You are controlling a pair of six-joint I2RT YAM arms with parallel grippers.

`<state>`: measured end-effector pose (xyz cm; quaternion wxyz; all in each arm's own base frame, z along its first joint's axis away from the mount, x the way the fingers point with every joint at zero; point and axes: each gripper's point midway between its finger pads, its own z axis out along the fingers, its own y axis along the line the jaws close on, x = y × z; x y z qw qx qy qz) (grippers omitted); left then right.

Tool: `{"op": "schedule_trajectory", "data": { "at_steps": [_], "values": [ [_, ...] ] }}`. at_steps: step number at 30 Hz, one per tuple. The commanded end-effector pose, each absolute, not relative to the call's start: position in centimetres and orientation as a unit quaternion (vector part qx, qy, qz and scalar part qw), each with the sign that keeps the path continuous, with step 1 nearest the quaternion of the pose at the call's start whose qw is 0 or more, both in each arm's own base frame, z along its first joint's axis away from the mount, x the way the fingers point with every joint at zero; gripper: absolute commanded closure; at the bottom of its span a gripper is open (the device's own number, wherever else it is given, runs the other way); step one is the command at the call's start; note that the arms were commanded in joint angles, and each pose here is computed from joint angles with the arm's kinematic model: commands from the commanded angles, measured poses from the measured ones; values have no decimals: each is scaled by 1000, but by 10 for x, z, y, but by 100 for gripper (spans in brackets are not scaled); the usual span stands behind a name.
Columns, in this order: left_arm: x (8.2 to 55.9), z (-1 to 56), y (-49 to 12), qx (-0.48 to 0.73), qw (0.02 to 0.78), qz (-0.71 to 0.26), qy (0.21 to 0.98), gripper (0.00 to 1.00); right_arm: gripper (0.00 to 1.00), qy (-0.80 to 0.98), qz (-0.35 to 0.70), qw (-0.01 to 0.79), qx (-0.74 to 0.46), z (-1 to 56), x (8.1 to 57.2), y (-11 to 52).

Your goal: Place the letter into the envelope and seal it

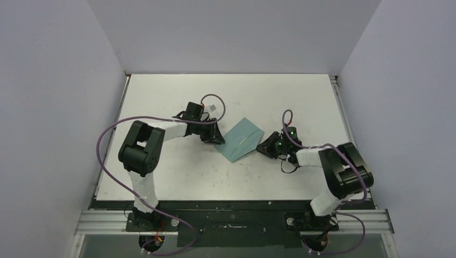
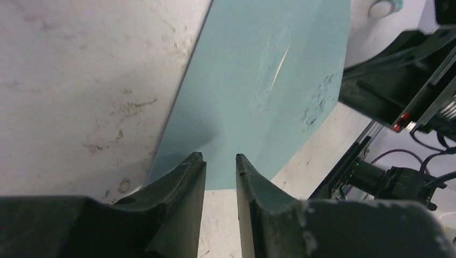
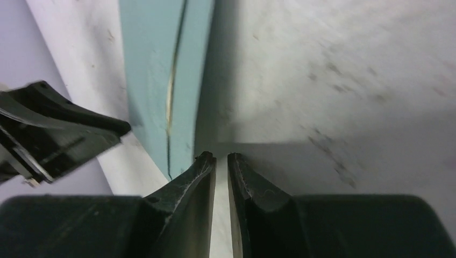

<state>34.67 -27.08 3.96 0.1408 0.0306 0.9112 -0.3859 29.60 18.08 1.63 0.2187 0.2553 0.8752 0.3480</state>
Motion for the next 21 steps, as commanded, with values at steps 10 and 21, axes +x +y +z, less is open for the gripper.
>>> {"op": "schedule_trajectory", "data": {
  "at_steps": [10,21],
  "values": [
    [317,26,-277,57,108,-356,926,75,83,834,444,263,193,34,360,241],
    [320,17,-278,34,93,-347,933,78,77,858,414,263,150,33,374,262]
  ]
}}
